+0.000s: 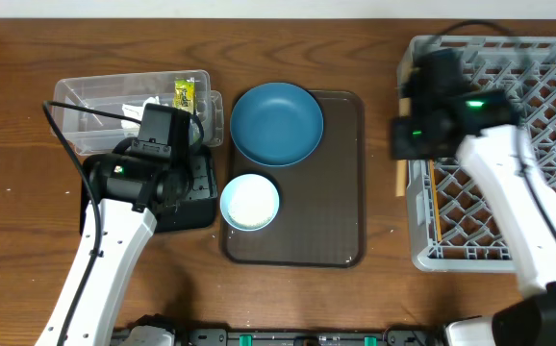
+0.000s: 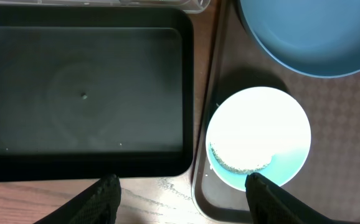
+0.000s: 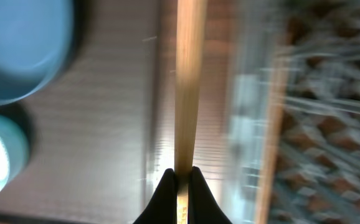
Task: Sort waste into correct bins and load items into the dishwasher rack
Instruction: 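Carry the second chopstick into the dish rack and release it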
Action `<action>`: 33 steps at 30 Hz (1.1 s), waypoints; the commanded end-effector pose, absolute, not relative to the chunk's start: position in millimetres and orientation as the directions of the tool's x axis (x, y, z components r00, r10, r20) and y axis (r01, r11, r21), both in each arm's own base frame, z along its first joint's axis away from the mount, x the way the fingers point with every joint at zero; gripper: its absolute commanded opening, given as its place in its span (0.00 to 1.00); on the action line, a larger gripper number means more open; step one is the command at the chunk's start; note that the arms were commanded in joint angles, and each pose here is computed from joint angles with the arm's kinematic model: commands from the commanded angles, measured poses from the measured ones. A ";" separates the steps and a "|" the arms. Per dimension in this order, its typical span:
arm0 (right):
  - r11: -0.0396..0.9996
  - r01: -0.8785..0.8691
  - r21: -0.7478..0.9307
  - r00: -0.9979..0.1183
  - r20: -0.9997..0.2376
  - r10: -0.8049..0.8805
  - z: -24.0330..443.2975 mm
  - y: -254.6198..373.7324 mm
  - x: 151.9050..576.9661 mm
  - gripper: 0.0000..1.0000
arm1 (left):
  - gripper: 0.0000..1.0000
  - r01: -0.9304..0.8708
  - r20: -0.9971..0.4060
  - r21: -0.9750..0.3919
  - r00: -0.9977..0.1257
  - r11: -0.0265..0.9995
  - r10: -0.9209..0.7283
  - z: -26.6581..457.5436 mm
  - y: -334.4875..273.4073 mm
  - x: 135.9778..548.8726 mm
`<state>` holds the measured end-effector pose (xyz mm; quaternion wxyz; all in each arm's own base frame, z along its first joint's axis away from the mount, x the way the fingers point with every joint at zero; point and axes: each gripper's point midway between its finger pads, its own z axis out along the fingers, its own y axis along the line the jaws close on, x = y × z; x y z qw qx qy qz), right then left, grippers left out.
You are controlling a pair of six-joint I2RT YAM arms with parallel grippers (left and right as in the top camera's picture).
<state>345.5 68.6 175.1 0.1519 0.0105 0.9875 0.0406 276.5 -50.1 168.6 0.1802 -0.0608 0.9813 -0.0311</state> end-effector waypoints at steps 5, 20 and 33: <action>0.999 0.050 -0.010 -0.975 -0.216 0.046 156.6 4.4 342.0 0.01 | 0.68 -0.105 -0.358 -0.074 -0.925 0.992 -0.125 171.5 -48.1 277.9; 0.999 0.042 -0.004 -0.999 -0.001 0.042 98.9 2.0 335.4 0.18 | 0.67 -0.105 -0.358 -0.074 -0.925 0.992 -0.125 171.5 -48.0 277.9; 0.947 -0.142 0.289 -0.911 -0.412 -0.011 192.3 76.5 393.2 0.52 | 0.68 -0.105 -0.359 -0.074 -0.925 0.992 -0.125 171.6 -48.1 278.2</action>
